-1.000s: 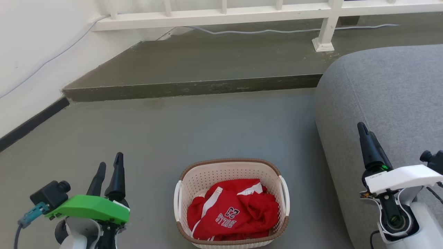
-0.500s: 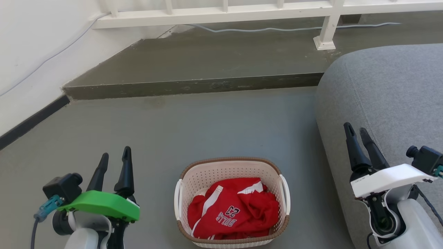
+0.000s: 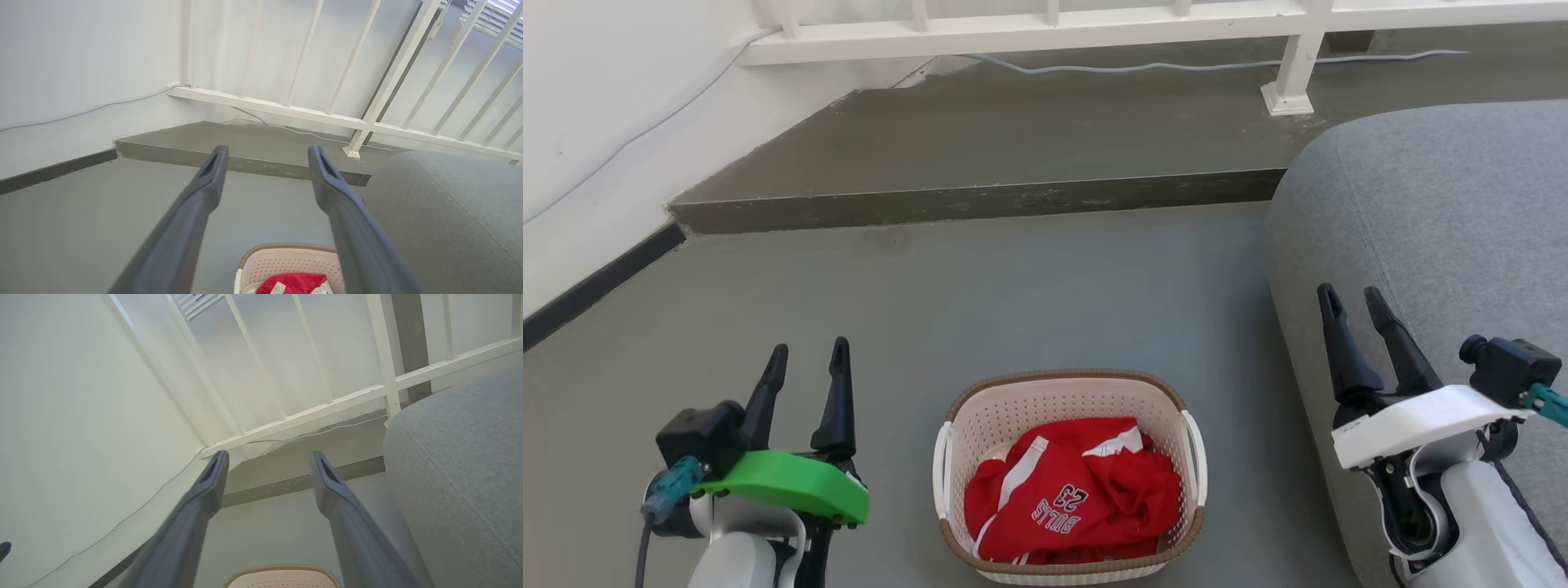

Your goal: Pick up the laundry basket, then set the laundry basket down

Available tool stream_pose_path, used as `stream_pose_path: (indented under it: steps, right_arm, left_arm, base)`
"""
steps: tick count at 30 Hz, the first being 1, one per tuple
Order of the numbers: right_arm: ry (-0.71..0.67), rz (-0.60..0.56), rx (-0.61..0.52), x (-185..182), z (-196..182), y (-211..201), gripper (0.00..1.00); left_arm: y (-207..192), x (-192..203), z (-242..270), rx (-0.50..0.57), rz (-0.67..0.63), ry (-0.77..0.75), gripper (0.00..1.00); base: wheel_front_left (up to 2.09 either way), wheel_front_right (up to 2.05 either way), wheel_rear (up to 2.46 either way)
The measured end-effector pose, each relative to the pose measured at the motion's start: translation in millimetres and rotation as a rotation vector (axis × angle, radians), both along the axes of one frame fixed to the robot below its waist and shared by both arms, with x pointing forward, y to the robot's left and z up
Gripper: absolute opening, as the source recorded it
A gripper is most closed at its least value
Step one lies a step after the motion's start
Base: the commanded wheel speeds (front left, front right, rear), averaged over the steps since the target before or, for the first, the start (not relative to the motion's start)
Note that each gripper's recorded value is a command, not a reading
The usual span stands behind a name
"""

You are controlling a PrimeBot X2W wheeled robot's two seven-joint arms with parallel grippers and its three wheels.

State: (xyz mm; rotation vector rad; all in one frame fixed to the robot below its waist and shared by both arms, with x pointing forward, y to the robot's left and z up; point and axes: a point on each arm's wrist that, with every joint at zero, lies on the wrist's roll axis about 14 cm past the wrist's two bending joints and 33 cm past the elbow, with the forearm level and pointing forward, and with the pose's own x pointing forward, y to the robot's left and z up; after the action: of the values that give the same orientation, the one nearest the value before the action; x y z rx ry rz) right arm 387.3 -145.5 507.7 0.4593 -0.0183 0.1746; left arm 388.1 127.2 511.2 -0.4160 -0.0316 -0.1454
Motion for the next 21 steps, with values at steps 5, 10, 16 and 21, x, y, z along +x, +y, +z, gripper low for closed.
stream_pose_path:
  steps: [5, 10, 16, 21]
  right_arm:
    - [-0.011, 0.01, -0.062, -1, -3, 4, 1.0]
    - [-0.03, 0.027, -0.121, 0, -2, 9, 1.0]
    - [-0.066, 0.042, -0.163, 3, 4, 16, 1.0]
    - [-0.056, 0.038, -0.162, 3, 1, 15, 1.0]
  left_arm:
    - [-5, 1, 6, 0.062, -0.016, -0.037, 1.0]
    - [-10, 3, 11, 0.122, -0.03, -0.073, 1.0]
    - [-13, 2, 13, 0.173, -0.037, -0.094, 1.0]
    - [-12, 2, 13, 0.172, -0.035, -0.094, 1.0]
  base:
    - [0.0, 0.0, 0.0]
    - [0.0, 0.0, 0.0]
    - [0.0, 0.0, 0.0]
    - [0.0, 0.0, 0.0]
